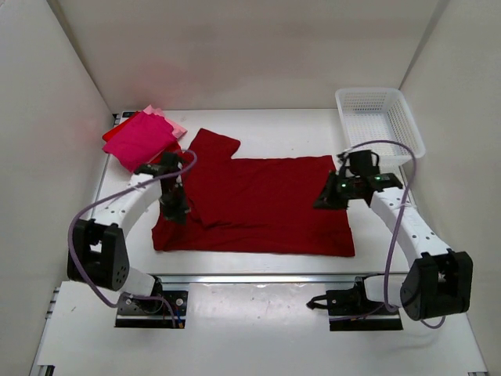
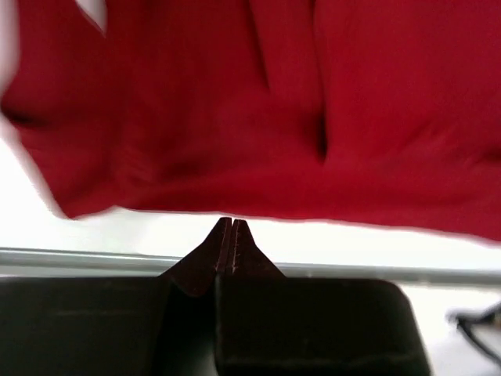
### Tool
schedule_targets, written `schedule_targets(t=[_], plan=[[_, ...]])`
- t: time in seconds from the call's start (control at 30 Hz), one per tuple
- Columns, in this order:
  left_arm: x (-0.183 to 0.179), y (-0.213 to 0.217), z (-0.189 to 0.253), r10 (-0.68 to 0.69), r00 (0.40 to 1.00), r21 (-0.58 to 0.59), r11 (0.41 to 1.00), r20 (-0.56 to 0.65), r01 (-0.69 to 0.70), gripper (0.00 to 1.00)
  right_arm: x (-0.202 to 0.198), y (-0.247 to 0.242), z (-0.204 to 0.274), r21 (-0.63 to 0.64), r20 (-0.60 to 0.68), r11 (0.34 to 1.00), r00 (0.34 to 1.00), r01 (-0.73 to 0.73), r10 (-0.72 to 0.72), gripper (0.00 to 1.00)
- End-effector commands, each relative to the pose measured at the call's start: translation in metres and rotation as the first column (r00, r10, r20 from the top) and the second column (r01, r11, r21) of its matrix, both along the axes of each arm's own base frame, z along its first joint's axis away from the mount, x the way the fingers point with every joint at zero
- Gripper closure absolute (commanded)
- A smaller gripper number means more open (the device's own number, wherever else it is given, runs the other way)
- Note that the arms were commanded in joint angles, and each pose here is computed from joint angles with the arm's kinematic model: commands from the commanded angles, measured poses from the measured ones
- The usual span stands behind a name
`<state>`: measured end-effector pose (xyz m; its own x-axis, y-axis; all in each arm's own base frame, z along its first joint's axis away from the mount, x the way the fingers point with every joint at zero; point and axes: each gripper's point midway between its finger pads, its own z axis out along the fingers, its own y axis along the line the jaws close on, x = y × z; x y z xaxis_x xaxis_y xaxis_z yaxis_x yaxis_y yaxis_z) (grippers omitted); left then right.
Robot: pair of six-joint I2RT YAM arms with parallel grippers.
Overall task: Fold and stack the t-shirts
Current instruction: Fold the flattened T-shirt at the center of the board.
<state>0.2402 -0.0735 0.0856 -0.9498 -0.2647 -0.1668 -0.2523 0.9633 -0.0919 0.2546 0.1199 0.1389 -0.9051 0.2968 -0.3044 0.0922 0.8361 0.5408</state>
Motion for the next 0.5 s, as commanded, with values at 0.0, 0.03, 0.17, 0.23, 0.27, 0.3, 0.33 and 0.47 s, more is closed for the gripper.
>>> schedule_targets(t=[0.0, 0.03, 0.17, 0.23, 0.27, 0.3, 0.33, 0.47], plan=[[-0.049, -0.019, -0.021, 0.001, 0.996, -0.148, 0.989, -0.084, -0.013, 1.00, 0.008, 0.057, 0.021, 0.174, 0.097, 0.976, 0.989, -0.127, 0.112, 1.00], [-0.050, -0.022, -0.025, 0.024, 0.997, -0.195, 0.980, -0.078, -0.038, 1.00, 0.006, 0.072, 0.017, 0.202, 0.110, 0.965, 0.983, -0.164, 0.144, 1.00], [-0.054, 0.003, -0.046, 0.161, 0.985, -0.248, 0.953, -0.064, -0.172, 1.00, 0.001, 0.102, 0.008, 0.261, 0.089, 0.930, 0.966, -0.258, 0.243, 1.00], [-0.039, -0.004, -0.041, 0.169, 0.986, -0.289, 0.943, -0.016, -0.166, 1.00, -0.006, 0.111, -0.003, 0.243, 0.075, 0.924, 0.955, -0.296, 0.286, 1.00], [-0.034, -0.005, -0.041, 0.168, 0.986, -0.294, 0.942, 0.002, -0.160, 1.00, -0.008, 0.114, -0.005, 0.244, 0.080, 0.919, 0.950, -0.311, 0.300, 1.00], [-0.029, -0.006, -0.041, 0.186, 0.982, -0.307, 0.936, 0.010, -0.174, 1.00, -0.007, 0.113, -0.013, 0.244, 0.066, 0.922, 0.954, -0.300, 0.293, 1.00], [-0.024, -0.004, -0.042, 0.198, 0.980, -0.321, 0.930, 0.021, -0.181, 1.00, -0.010, 0.113, -0.021, 0.253, 0.050, 0.920, 0.954, -0.299, 0.296, 1.00], [-0.022, 0.007, -0.055, 0.230, 0.973, -0.330, 0.917, -0.022, -0.224, 1.00, -0.007, 0.102, -0.037, 0.246, 0.051, 0.927, 0.959, -0.282, 0.278, 1.00]])
